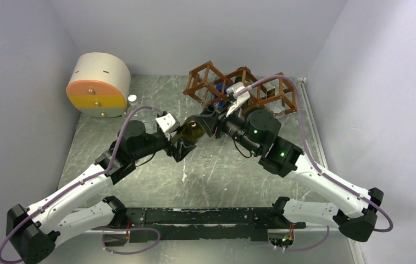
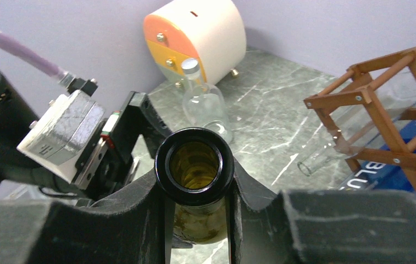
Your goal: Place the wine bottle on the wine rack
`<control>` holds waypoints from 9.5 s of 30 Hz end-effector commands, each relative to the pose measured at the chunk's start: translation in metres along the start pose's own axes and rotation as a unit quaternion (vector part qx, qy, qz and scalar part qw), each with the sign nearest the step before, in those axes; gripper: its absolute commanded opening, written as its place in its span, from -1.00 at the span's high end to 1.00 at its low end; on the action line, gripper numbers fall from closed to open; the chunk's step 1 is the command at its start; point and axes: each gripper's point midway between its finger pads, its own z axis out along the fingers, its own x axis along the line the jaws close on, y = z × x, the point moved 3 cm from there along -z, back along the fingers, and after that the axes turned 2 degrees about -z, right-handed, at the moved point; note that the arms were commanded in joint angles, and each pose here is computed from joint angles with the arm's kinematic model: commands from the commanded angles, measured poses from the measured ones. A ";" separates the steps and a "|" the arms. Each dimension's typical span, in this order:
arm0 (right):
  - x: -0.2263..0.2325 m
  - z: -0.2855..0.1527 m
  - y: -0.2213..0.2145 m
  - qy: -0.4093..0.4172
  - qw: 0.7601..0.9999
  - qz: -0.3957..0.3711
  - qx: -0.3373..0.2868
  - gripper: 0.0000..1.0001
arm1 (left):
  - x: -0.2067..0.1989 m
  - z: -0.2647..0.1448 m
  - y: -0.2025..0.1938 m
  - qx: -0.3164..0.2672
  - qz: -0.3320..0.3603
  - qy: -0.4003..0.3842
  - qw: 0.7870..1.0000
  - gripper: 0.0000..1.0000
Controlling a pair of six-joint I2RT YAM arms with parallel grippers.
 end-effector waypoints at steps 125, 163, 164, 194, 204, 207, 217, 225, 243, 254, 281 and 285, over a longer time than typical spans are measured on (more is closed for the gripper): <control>-0.074 0.027 0.004 -0.253 0.965 0.004 0.067 1.00 | 0.064 -0.061 0.081 -0.116 0.163 0.244 0.949 -0.90; -0.191 0.085 -0.075 -0.299 0.919 0.250 0.062 0.97 | 0.102 -0.027 0.056 0.008 -0.082 0.256 0.963 -0.90; -0.191 0.085 -0.079 -0.299 0.918 0.250 0.066 0.93 | 0.102 -0.027 0.055 0.010 -0.082 0.256 0.963 -0.90; -0.201 0.066 -0.100 -0.343 0.900 0.244 0.111 -0.63 | 0.106 -0.028 0.051 0.014 -0.078 0.270 0.960 -0.90; -0.164 0.056 -0.031 -0.268 0.944 0.173 0.085 -0.41 | 0.106 -0.049 0.072 -0.033 -0.056 0.291 0.954 -0.90; -0.140 0.067 -0.017 -0.255 0.955 0.123 0.086 -0.40 | 0.095 -0.060 0.084 -0.075 -0.041 0.271 0.959 -0.90; -0.053 0.149 -0.055 -0.084 0.982 0.069 0.155 -0.39 | 0.126 -0.156 0.113 -0.198 -0.092 0.497 0.839 -0.90; -0.004 0.209 -0.099 0.000 0.988 0.007 0.155 -0.44 | 0.125 -0.181 0.116 -0.235 -0.097 0.530 0.809 -0.90; 0.032 0.302 -0.146 0.010 0.993 -0.060 0.100 -0.52 | 0.135 -0.202 0.107 -0.245 -0.131 0.599 0.751 -0.90; 0.025 0.325 -0.160 -0.029 0.993 -0.095 0.061 0.07 | 0.133 -0.210 0.107 -0.271 -0.133 0.599 0.742 -0.90; -0.008 0.114 -0.216 -0.090 0.980 -0.080 0.160 1.00 | 0.119 -0.122 0.042 -0.111 -0.232 0.469 0.845 -0.90; -0.009 0.077 -0.234 -0.083 0.970 -0.067 0.217 1.00 | 0.109 -0.094 0.011 -0.057 -0.269 0.423 0.863 -0.90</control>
